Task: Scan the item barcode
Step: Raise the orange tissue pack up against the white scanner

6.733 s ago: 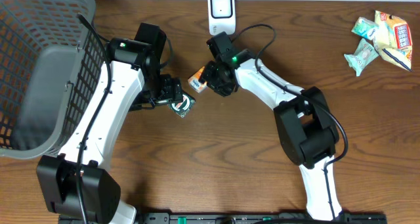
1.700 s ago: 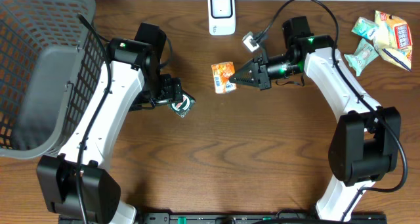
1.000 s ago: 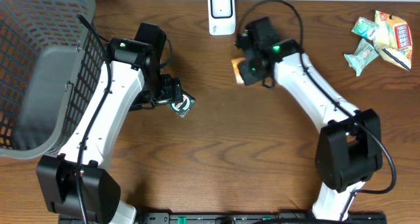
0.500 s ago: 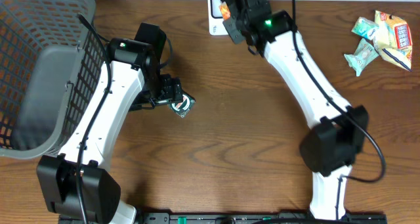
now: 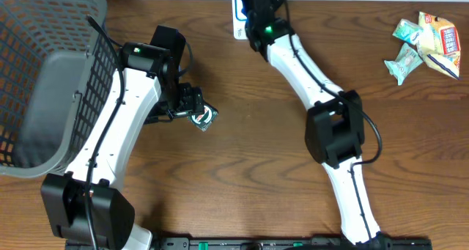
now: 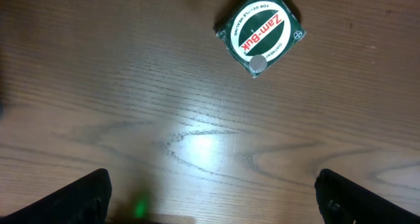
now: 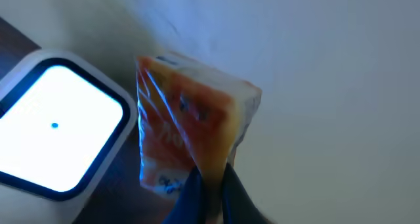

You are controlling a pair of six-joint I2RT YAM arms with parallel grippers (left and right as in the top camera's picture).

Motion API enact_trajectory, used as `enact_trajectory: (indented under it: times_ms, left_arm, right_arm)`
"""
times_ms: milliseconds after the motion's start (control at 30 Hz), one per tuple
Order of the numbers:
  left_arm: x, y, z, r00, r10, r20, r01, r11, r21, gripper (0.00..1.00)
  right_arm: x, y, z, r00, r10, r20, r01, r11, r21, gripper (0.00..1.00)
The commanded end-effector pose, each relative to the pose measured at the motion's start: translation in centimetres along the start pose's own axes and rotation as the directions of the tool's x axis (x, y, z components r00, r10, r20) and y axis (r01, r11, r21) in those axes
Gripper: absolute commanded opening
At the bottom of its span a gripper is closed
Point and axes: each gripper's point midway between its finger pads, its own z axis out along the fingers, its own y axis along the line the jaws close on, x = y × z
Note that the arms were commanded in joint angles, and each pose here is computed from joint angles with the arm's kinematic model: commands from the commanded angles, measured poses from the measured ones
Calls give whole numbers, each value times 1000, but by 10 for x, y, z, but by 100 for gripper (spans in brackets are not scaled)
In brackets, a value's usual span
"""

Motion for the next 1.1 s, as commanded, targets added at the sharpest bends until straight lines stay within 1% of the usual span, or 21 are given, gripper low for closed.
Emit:
enact_trajectory:
  times_ms: [0,100,200,400,533,633,733,800,900,967,1033,1067]
  left_arm:
    - [-1,0,-2,1000,7,2,-7,1000,-1,98]
    - [-1,0,-2,1000,7,2,-7,1000,-1,98]
    - [-1,0,-2,1000,7,2,-7,1000,-1,98]
    - [-1,0,-2,1000,7,2,-7,1000,-1,98]
    - [-1,0,-2,1000,7,2,-7,1000,-1,98]
    - [-1,0,-2,1000,7,2,-7,1000,-1,98]
    - [-1,0,-2,1000,7,2,-7,1000,-1,98]
    - [-1,0,-2,1000,7,2,-7,1000,-1,98]
    - [-1,0,-2,1000,7,2,-7,1000,-1,98]
    - [-1,0,-2,1000,7,2,-7,1000,-1,97]
    - [-1,0,-2,1000,7,2,-7,1000,-1,98]
    - [-1,0,-2,1000,7,2,-7,1000,-1,98]
  right_arm:
    - [-11,11,-2,989,-145,10,144,989,30,1]
    - [-17,28,-2,985,-157,66,159,986,-41,1]
    - [-19,31,-2,980,-180,82,184,982,-51,1]
    - [-6,42,-3,957,-287,49,290,952,-95,1]
    - [7,50,-1,948,-317,32,318,937,-146,1]
    - [9,50,-1,949,-314,23,314,938,-147,1]
    - [4,33,-2,964,-266,-2,265,961,-77,1]
    - [-1,25,-6,969,-245,4,245,967,-67,1]
    - [-1,-7,-11,992,-122,-23,122,992,-15,1]
    - [4,-38,-14,998,45,-48,-42,997,65,1]
    - [17,-73,-16,968,242,-66,-231,963,141,1]
    - [24,-84,-17,950,303,-73,-289,944,157,1]
